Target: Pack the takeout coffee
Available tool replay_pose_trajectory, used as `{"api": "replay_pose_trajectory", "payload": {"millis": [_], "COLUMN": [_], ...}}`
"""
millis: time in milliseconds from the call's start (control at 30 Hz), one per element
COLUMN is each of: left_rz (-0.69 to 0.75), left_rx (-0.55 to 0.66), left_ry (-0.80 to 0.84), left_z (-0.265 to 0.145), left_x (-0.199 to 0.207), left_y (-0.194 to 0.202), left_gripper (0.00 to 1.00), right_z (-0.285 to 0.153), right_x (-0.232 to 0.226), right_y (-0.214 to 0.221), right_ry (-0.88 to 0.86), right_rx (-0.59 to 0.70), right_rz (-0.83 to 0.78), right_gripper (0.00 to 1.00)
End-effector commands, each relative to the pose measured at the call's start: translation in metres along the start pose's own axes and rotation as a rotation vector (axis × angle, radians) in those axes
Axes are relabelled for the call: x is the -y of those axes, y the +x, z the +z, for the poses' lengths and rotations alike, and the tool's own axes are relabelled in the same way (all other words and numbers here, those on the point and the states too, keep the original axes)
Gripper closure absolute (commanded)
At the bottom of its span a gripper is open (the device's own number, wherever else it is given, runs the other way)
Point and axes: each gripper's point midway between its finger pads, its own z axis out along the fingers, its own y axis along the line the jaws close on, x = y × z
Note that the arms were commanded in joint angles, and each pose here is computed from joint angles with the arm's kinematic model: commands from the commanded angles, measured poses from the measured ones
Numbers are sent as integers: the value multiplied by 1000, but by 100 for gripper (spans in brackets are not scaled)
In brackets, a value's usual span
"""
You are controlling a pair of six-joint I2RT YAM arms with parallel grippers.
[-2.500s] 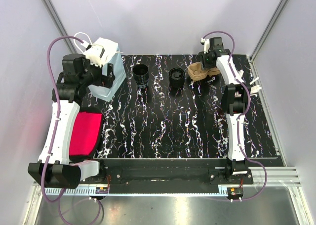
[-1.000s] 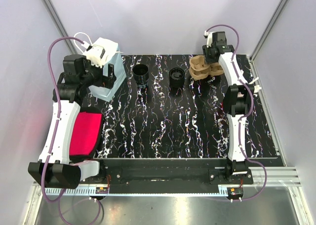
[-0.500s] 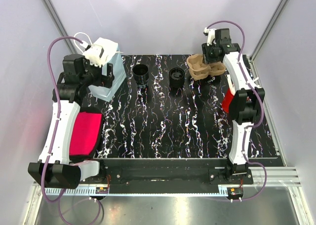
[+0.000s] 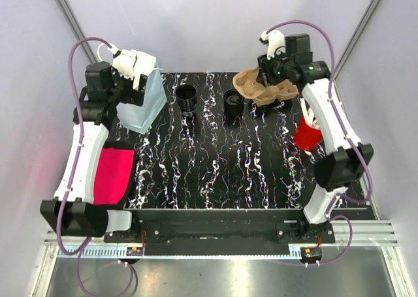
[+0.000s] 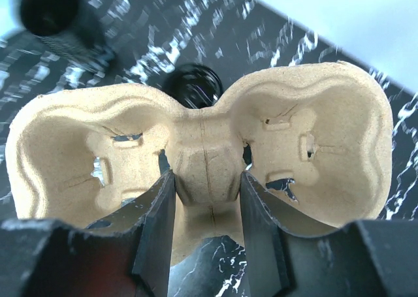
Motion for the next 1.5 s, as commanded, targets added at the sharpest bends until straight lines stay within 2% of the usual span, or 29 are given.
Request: {"api": "replay_pose_trajectory", "payload": {"millis": [0, 133, 233, 400, 500, 533, 600, 733, 767, 867, 900, 1000, 1233, 1467], "left_rz": [64, 89, 95, 103, 108, 108, 109, 106, 106, 101, 96, 88, 61, 31], "left_rx": [55, 32, 33, 7, -7, -9, -14, -30, -30, -27, -21, -17, -15, 3], "left_ry": [-29, -64, -79, -60, -35, -31, -18, 16, 22, 49, 66, 107, 130, 123], "left_z": [18, 34, 45, 61, 68, 69, 72, 75, 76, 73, 72, 65, 46, 19], "left_x": [-10, -18, -23, -23, -20, -19, -18, -13, -11, -7, -4, 4, 11, 13], "left_y": [-14, -6, -6, 4, 10, 11, 13, 17, 18, 16, 14, 12, 8, 1], "left_gripper": [5, 6, 7, 18, 28, 35, 43, 52, 59, 69, 77, 88, 100, 100], "right_z": [-58, -92, -105, -117, -122, -125, -129, -136, -137, -139, -138, -139, -142, -145], "right_x": [-26, -42, -51, -57, -60, -62, -64, -69, -69, -69, -68, -67, -65, -65], "right_y": [-38, -51, -50, -45, -43, -43, -43, -45, -45, -47, -47, -49, -57, -62], "right_ry": [-85, -122, -153, -174, -181, -185, -194, -212, -214, -211, -209, -202, -188, -188], "right_rx": [138, 196, 193, 186, 182, 183, 183, 187, 186, 193, 191, 194, 214, 227], "right_rz": [-37, -66, -75, -78, -79, -80, -80, -81, -80, -82, -81, -81, -85, -87], "right_gripper": [57, 57, 56, 56, 56, 56, 56, 56, 55, 55, 55, 55, 55, 54]}}
